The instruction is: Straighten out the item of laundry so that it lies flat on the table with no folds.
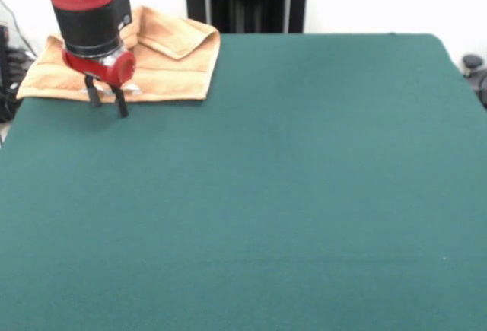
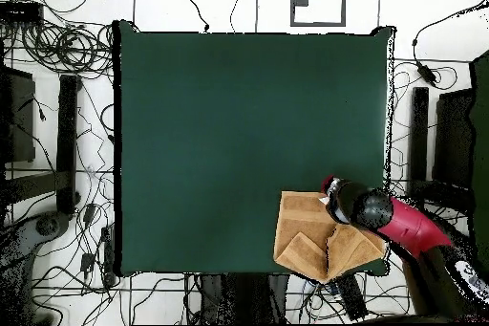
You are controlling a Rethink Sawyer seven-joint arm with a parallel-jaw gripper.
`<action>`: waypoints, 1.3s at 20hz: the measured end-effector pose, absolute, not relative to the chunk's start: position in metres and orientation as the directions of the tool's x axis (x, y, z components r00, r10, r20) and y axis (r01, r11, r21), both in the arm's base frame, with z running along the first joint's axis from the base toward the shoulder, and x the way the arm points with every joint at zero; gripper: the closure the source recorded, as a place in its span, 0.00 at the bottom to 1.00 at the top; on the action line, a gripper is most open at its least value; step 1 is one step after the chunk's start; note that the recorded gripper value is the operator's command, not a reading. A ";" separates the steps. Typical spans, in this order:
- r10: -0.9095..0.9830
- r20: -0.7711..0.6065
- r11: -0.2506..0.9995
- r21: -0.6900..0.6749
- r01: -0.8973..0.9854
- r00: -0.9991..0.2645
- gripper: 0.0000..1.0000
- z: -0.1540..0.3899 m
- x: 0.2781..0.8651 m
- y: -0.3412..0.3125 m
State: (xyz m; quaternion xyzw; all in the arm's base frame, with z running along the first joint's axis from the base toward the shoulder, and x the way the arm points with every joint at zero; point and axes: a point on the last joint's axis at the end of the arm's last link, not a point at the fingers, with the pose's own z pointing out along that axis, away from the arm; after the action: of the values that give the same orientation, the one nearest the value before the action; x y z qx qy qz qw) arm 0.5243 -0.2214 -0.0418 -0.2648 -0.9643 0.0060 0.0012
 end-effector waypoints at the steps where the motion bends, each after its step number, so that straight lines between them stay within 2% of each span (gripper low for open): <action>1: 0.509 -0.003 0.861 -0.013 0.509 -0.861 0.00 -0.040 0.524 -0.221; 18: 0.498 0.003 0.867 -0.029 0.498 -0.867 0.00 -0.039 0.525 -0.219; 26: 0.449 0.032 0.891 -0.085 0.446 -0.893 0.00 -0.021 0.537 -0.182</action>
State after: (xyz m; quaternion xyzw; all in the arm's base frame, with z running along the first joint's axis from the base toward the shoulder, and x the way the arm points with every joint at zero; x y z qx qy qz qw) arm 0.5367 -0.1825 -0.0209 -0.2302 -0.9721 0.0376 0.0254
